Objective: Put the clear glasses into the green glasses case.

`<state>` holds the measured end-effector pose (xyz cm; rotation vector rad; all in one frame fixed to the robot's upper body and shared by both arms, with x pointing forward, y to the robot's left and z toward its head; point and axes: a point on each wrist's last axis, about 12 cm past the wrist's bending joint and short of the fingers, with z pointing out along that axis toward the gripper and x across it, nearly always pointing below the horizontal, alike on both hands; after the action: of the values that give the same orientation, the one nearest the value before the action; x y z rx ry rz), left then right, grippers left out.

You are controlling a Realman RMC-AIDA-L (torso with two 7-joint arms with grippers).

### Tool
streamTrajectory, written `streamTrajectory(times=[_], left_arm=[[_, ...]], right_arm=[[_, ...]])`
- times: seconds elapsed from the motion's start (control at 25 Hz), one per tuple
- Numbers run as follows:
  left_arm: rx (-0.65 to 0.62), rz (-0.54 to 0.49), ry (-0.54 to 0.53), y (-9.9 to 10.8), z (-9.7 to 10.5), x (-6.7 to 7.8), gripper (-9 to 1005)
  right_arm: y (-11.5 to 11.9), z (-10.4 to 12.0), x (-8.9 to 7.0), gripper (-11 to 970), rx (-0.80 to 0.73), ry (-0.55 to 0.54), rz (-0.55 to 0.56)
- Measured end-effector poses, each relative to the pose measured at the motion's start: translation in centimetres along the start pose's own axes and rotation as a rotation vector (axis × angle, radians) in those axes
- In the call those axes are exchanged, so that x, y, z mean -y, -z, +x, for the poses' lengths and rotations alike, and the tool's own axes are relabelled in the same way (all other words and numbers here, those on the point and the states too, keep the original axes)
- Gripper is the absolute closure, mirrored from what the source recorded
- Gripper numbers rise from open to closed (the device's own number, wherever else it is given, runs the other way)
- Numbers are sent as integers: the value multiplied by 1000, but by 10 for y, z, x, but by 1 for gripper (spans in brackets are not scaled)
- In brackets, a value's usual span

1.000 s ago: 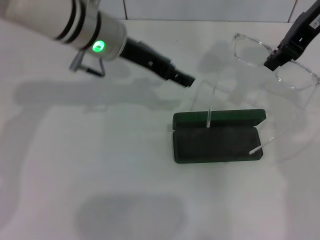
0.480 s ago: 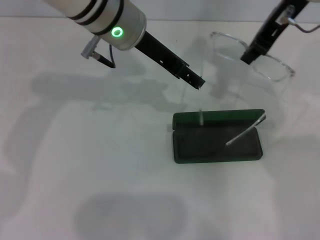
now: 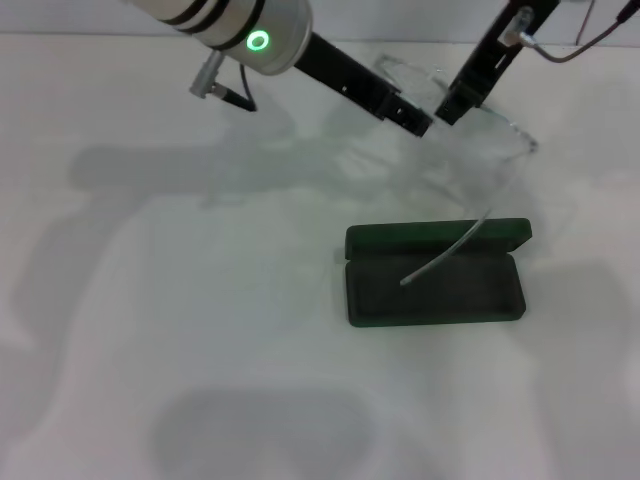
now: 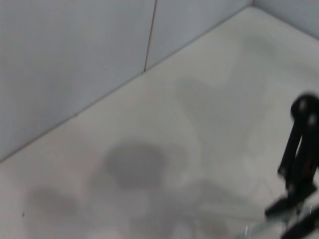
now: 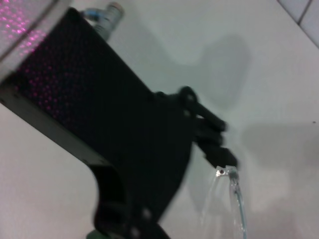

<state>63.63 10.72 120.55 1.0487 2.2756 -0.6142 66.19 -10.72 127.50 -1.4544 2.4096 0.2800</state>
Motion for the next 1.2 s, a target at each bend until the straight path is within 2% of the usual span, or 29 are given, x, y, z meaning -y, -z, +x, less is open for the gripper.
streamTrajectory(times=[0.4,0.52,0.84,1.0,1.2], left_arm=[[56,31,16,-4,-1,3,109],[70,27,26,-2,5,-1,108],[145,-24,67,19,17,-26,108],[139,-30,73,22,22,-29,109],[127,-16,69,20,25,-25,109]], right_arm=[[-7,1,2,863,18,-17,-9],[-3,12,9,864,36,-41,-1],[10,32,26,870,80,-98,39],[10,34,29,870,89,-103,52],[10,33,30,869,84,-100,67]])
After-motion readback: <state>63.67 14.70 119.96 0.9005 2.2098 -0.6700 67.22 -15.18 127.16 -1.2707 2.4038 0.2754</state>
